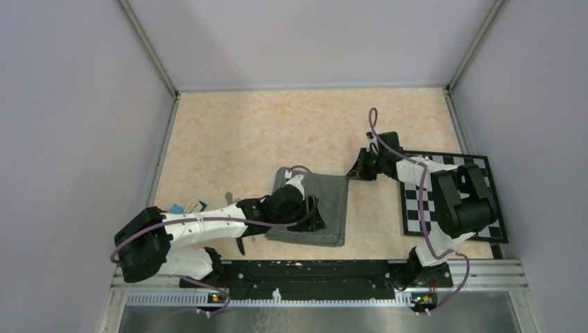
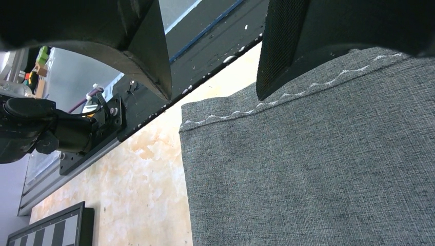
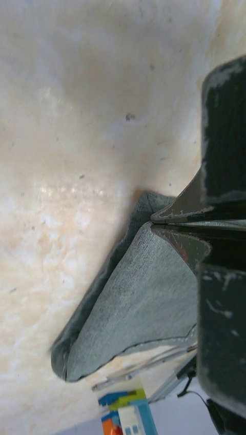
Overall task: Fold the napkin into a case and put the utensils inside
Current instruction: Smooth out the lower triangle-folded napkin at the center of the board.
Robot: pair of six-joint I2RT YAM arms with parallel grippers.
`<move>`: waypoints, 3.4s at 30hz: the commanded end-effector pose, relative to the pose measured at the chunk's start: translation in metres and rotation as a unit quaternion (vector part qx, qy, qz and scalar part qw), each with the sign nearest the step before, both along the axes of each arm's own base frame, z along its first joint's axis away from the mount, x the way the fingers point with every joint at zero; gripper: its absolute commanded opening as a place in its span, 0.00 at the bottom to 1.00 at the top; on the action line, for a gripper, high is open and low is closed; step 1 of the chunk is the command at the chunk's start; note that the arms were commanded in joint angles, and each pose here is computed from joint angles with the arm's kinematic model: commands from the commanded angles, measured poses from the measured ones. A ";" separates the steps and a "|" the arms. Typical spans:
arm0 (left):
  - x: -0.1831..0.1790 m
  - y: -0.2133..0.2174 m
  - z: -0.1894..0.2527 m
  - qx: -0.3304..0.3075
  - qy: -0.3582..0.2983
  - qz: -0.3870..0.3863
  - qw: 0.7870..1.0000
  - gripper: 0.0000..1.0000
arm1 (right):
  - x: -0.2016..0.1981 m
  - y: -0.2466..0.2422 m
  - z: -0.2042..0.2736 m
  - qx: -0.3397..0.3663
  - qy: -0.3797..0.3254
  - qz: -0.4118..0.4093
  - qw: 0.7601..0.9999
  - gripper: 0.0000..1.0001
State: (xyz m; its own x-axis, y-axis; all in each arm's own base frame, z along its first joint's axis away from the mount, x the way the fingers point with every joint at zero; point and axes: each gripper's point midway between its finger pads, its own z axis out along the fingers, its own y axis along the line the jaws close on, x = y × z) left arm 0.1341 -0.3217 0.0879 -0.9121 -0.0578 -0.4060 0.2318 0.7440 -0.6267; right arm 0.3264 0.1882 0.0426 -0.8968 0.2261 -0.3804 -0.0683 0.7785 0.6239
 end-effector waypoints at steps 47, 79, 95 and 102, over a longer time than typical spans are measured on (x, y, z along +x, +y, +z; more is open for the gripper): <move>-0.023 -0.069 -0.035 0.185 -0.049 -0.107 0.976 0.40 | -0.218 0.020 -0.008 0.104 0.124 0.137 0.977 0.17; -0.038 -0.087 -0.045 0.186 -0.033 -0.137 0.972 0.27 | -0.209 0.015 -0.023 0.080 0.122 0.099 0.984 0.04; 0.000 -0.033 0.070 -0.044 -0.048 -0.060 0.996 0.73 | -0.211 0.024 -0.008 0.036 0.095 0.153 0.983 0.69; 0.084 0.022 0.095 -0.096 -0.084 0.046 0.991 0.77 | -0.201 0.002 -0.041 -0.093 0.116 0.112 0.982 0.18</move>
